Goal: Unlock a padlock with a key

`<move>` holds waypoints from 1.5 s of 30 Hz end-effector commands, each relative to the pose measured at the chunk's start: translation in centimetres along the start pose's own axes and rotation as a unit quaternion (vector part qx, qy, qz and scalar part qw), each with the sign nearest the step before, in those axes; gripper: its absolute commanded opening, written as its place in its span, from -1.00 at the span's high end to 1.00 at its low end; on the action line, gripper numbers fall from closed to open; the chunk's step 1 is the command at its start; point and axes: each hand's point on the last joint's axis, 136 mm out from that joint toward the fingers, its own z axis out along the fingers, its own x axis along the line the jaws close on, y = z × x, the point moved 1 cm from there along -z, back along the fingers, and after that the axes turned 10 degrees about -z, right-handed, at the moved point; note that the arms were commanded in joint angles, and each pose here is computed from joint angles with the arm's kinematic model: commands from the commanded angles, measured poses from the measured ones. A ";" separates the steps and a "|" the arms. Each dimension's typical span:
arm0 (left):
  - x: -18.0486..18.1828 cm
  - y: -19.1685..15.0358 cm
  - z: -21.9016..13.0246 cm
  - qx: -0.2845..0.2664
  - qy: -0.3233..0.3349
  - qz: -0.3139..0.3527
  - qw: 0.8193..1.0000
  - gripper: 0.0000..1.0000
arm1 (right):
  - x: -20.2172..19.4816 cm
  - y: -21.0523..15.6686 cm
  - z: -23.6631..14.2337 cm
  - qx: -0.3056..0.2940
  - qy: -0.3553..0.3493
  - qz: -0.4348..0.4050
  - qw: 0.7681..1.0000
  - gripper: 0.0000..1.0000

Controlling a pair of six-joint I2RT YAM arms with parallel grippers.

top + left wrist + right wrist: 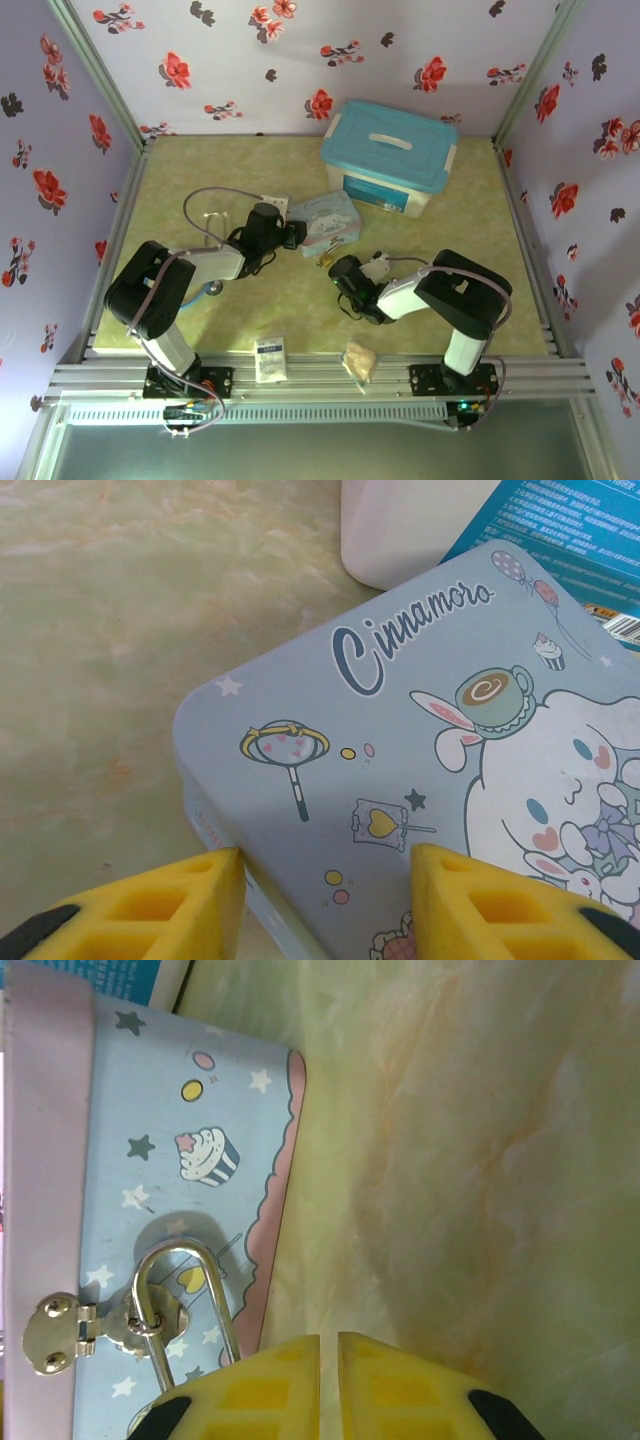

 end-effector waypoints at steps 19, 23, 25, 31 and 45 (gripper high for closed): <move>-0.2 3.5 -0.9 0.057 0.007 -0.088 0.994 -0.71 | 0.6 2.0 -3.1 0.135 -0.032 -0.587 0.798 -0.19; 0.8 2.9 0.8 0.080 0.045 -0.086 0.992 -0.73 | 1.8 -0.6 -2.5 0.153 0.022 -0.599 0.786 -0.20; 1.0 2.2 1.4 0.084 0.053 -0.082 0.992 -0.75 | 2.0 -1.6 -2.0 0.163 0.024 -0.614 0.772 -0.23; 2.2 0.7 2.1 0.099 0.100 -0.048 0.989 -0.73 | 2.1 -4.0 -0.7 0.165 0.022 -0.642 0.748 -0.26; 4.1 -2.4 3.3 0.121 0.118 -0.047 0.984 -0.55 | 2.0 -2.9 2.1 0.092 -0.021 -0.628 0.772 -0.13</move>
